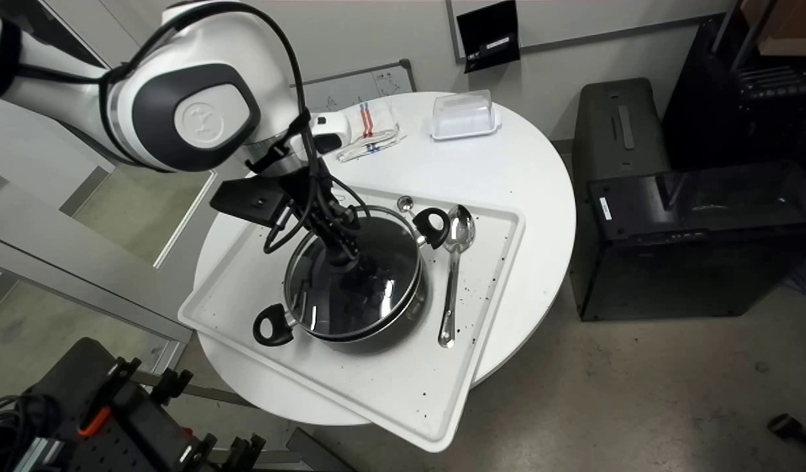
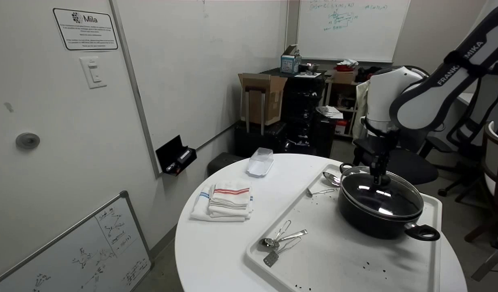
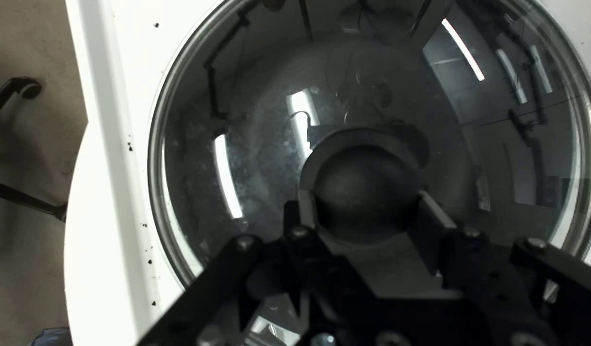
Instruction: Put the lid on the pot
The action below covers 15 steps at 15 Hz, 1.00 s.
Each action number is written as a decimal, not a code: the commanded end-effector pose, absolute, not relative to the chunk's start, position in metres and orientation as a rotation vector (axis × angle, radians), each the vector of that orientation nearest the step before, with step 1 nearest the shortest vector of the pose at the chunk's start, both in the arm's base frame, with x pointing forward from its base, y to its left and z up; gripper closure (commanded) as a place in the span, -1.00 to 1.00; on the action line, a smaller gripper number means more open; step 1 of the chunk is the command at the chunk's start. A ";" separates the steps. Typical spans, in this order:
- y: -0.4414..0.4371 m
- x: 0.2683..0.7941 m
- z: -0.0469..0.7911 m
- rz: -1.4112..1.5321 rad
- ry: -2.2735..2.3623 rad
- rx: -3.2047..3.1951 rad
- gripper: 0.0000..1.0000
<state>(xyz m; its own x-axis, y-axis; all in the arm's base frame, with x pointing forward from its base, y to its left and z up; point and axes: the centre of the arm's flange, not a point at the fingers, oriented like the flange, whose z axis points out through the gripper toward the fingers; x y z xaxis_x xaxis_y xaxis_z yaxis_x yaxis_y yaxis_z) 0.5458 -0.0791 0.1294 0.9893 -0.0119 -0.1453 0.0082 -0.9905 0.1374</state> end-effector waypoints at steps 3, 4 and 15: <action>-0.084 0.542 0.137 -0.220 -0.042 3.010 0.51; -0.084 0.542 0.135 -0.220 -0.043 3.011 0.51; -0.080 0.541 0.126 -0.188 -0.026 3.018 0.51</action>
